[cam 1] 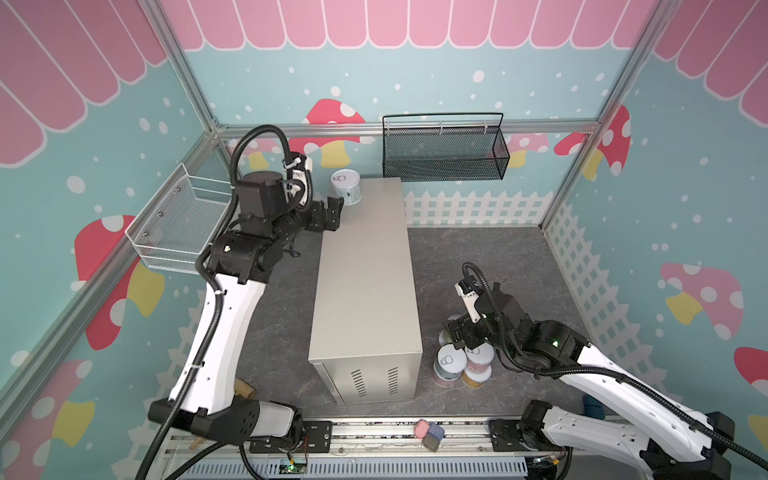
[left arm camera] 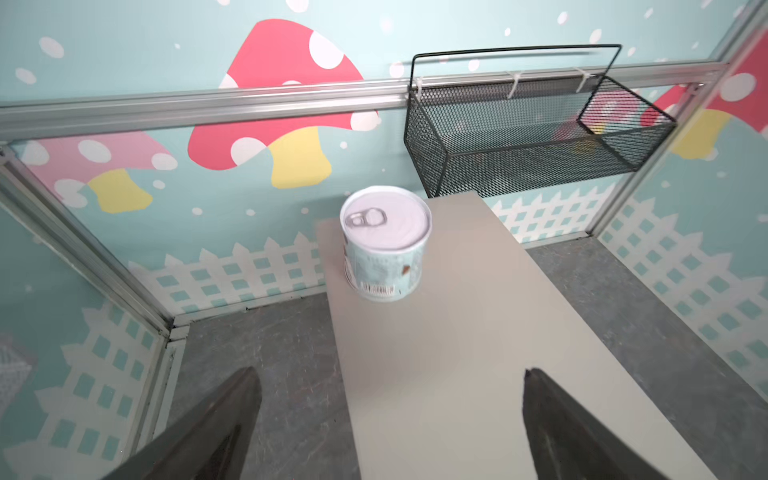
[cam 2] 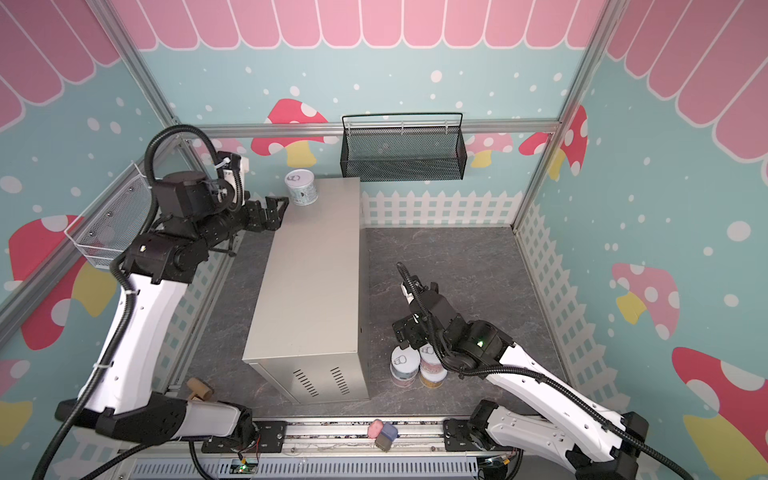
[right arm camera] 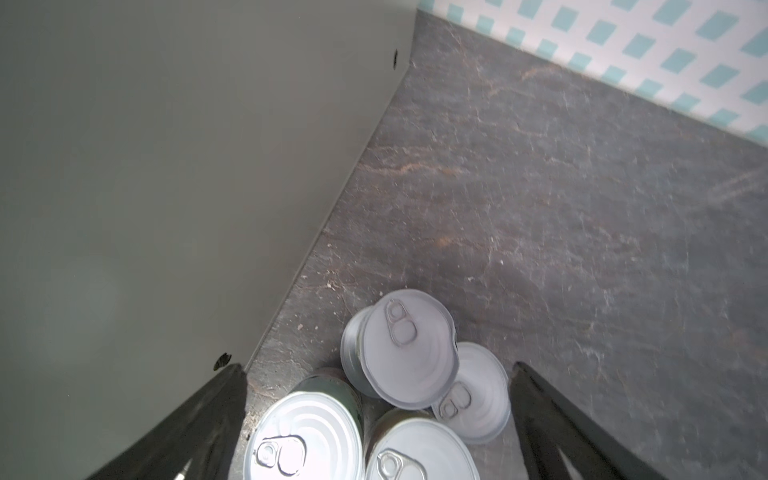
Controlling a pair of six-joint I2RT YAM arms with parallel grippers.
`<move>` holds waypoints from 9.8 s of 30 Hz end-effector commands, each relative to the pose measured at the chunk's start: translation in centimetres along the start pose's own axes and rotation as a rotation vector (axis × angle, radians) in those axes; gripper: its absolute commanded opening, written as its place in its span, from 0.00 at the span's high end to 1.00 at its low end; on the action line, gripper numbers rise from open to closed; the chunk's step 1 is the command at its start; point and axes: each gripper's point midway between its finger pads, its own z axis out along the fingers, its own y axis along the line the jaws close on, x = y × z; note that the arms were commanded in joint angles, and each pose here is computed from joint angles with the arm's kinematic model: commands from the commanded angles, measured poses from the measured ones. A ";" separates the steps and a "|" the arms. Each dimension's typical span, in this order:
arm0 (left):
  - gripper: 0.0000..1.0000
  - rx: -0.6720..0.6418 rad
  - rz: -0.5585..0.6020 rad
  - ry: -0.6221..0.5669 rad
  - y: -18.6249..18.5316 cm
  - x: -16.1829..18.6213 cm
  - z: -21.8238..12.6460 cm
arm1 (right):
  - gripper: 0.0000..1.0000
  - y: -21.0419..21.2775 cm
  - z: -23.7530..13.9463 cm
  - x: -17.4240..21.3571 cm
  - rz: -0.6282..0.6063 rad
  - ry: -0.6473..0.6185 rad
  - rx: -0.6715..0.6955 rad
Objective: Place and organize the canned foods onto the counter
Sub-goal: 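Grasp a green-label can from the cluster with the right gripper, then lift the green-label can and carry it onto the cabinet top with the right gripper, then set the green-label can beside the light-blue can with the right gripper, then open the right gripper and withdraw it back over the can cluster, then grasp the pink-label can with the right gripper while the left arm moves over the cabinet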
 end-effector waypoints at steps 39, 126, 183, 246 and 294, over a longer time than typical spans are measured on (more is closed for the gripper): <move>0.01 0.418 -0.115 -0.027 -5.0 7.5 -5.6 | 0.01 -2.1 9.0 6.3 0.129 0.277 -0.090; 0.01 0.358 -0.042 -0.032 -5.1 5.9 -6.2 | 0.29 10.8 3.7 -28.6 -0.377 -0.320 -0.404; 0.01 0.414 0.031 -0.121 -6.8 10.1 -7.7 | 0.25 5.3 10.0 -35.7 -0.163 -0.572 -0.203; 0.01 0.514 0.002 -0.075 -9.1 6.9 -9.7 | 0.00 -5.4 -1.9 6.1 0.390 0.257 0.135; 0.01 0.717 0.238 0.069 -23.9 7.4 -12.9 | 0.03 -4.3 3.2 13.1 0.405 0.409 0.177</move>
